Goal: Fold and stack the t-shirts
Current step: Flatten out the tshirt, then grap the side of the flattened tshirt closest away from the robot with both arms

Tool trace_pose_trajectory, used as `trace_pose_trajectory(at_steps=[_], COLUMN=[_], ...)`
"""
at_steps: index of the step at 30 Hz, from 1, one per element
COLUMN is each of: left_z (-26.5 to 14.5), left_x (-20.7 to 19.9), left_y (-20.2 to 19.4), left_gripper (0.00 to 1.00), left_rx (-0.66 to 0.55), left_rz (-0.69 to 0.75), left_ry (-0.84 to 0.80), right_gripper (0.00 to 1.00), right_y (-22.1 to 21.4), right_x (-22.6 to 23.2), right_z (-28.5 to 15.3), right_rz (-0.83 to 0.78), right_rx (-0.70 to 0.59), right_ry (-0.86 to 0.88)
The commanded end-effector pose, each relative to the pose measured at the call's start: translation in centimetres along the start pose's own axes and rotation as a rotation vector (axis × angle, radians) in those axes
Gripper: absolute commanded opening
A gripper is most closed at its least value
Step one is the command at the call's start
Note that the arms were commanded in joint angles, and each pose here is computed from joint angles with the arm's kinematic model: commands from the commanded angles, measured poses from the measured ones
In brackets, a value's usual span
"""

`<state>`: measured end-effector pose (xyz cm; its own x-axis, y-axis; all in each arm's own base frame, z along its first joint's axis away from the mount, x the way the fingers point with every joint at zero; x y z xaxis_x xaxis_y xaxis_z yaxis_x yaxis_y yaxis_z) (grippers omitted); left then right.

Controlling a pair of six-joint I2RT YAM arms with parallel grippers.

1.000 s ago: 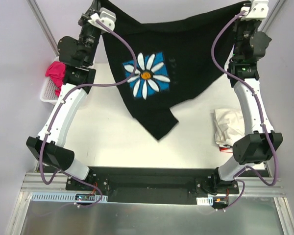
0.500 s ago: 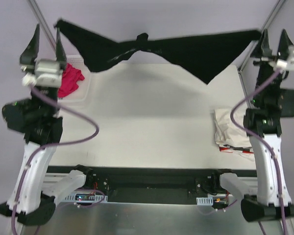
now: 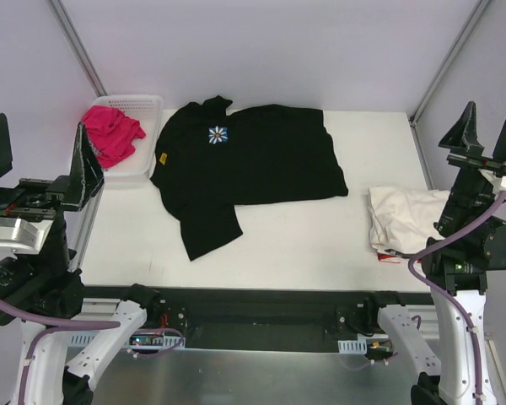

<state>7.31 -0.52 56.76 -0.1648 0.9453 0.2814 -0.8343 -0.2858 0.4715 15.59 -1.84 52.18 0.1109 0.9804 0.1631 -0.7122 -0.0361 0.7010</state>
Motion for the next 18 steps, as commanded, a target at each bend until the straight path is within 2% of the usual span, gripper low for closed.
trace_pose_trajectory(at_steps=[1, 4, 9, 10, 12, 13, 18], left_z=[0.5, 1.0, -0.3, -1.4, -3.1, -4.4, -10.6], left_x=[-0.5, -1.9, -7.0, -8.4, -10.4, -11.7, -16.7], left_y=[-0.4, -3.2, -10.4, -12.3, -15.0, -16.5, -20.3], left_gripper=[0.99, 0.99, 0.99, 0.99, 0.99, 0.99, 0.99], left_rx=[0.016, 0.105, 0.375, 0.454, 0.577, 0.651, 0.918], left_rz=[-0.072, -0.120, -0.283, -0.361, -0.395, -0.470, -0.665], left_ry=[0.002, 0.016, -0.057, -0.049, -0.097, -0.091, -0.219], right_gripper=[0.63, 0.62, 0.61, 0.61, 0.61, 0.60, 0.57], right_y=[0.6, -1.8, -7.9, -9.5, -11.6, -12.2, -16.8], right_x=[-0.4, -0.1, 1.5, 1.7, 2.1, 2.3, 4.1], right_z=[0.8, 1.3, 0.9, 0.9, 0.4, 0.4, -1.5], right_rz=[0.015, 0.046, 0.131, 0.131, 0.161, 0.179, 0.302], right_rx=[0.012, 0.116, 0.423, 0.475, 0.540, 0.564, 0.770], right_ry=[-0.071, -0.082, -0.030, -0.028, -0.005, 0.001, 0.089])
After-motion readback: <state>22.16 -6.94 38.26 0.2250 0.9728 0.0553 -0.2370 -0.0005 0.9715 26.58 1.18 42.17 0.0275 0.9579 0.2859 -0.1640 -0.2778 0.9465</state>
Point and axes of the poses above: each gripper's point midway between its finger pads, its own z axis out along the fingers, its own x axis along the line the jaws close on, y = z × x, the point moved 8 cm from there along -z, back along the fingers, and after that the axes turned 9 degrees about z, right-handed, at the moved point
